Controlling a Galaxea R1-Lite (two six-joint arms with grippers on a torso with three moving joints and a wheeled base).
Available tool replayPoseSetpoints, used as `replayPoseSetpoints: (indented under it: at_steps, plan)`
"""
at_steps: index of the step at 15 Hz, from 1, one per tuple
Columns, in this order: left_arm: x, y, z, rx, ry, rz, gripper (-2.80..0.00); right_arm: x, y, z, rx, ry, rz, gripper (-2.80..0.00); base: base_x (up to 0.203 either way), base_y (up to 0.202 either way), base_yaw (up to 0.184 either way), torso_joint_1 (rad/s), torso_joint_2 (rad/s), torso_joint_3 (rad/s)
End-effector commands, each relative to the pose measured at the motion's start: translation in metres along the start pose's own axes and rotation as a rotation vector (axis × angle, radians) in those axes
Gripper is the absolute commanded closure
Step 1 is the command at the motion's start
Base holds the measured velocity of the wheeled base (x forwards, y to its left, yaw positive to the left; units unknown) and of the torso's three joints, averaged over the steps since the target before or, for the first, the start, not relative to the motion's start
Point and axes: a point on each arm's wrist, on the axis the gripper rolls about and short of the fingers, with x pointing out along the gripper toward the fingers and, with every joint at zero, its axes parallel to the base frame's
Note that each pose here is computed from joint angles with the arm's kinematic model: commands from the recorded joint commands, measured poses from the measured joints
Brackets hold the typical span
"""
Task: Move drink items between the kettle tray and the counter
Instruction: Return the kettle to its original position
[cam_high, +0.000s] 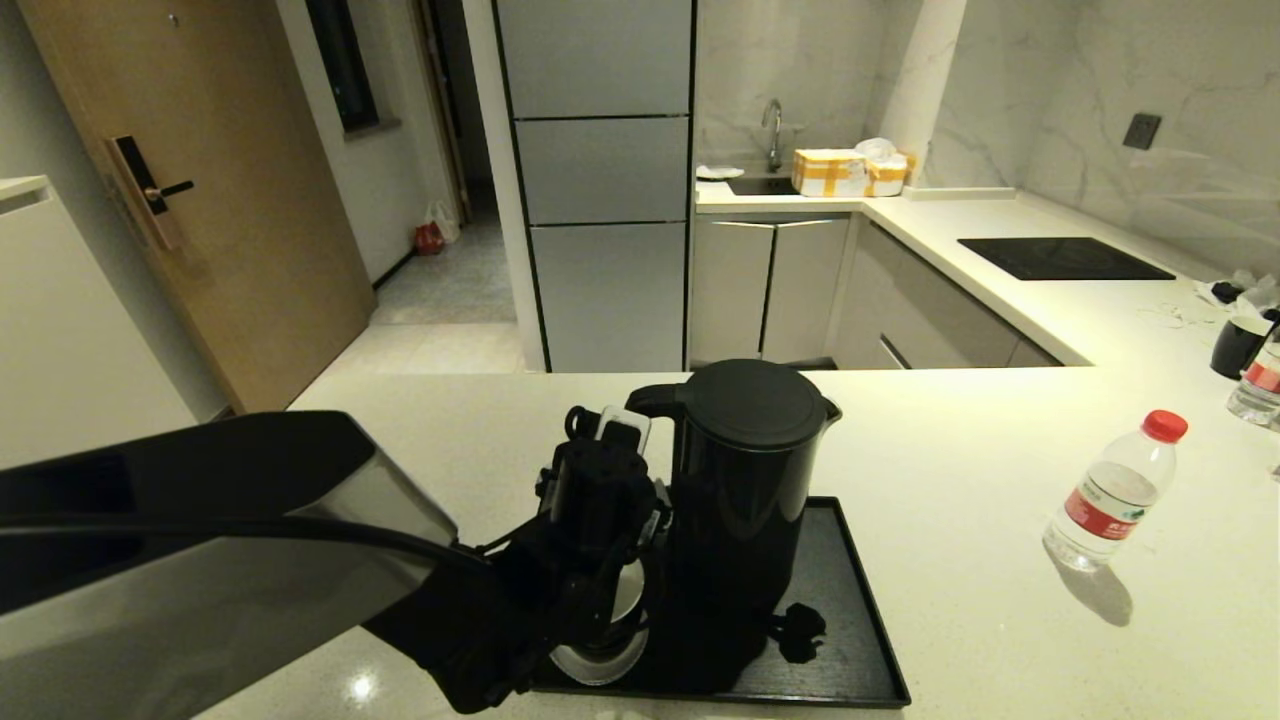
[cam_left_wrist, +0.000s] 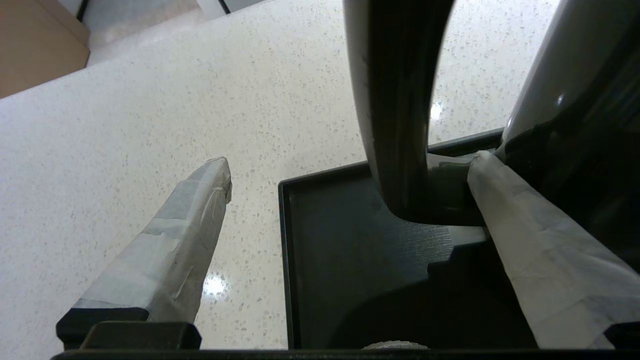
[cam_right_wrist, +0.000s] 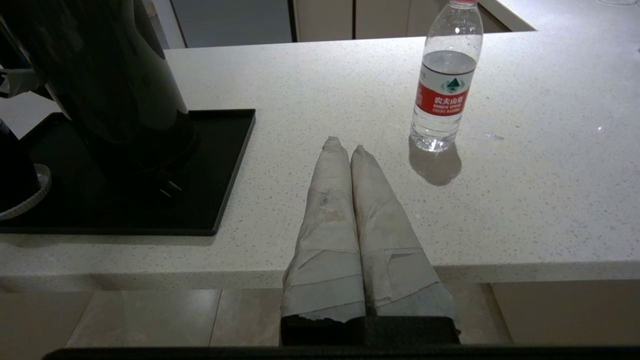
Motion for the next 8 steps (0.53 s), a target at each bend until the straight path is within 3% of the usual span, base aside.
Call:
replayPoseSetpoints:
  at_steps: [1,8]
  plan:
    - [0.0015,-0.0015,-0.0046,-0.011,-0.030,0.009,-2.80,0.0002,0.0000,-0.0009,0.000,0.003,0.001,0.00,0.000,0.000,0.000,0.000,0.00,0.000]
    - [0.0009,-0.0052,-0.0091,-0.022,-0.051,0.035,-2.80,0.0002,0.0000,-0.0009,0.000,0.003,0.000,0.00,0.000,0.000,0.000,0.000,0.00,0.000]
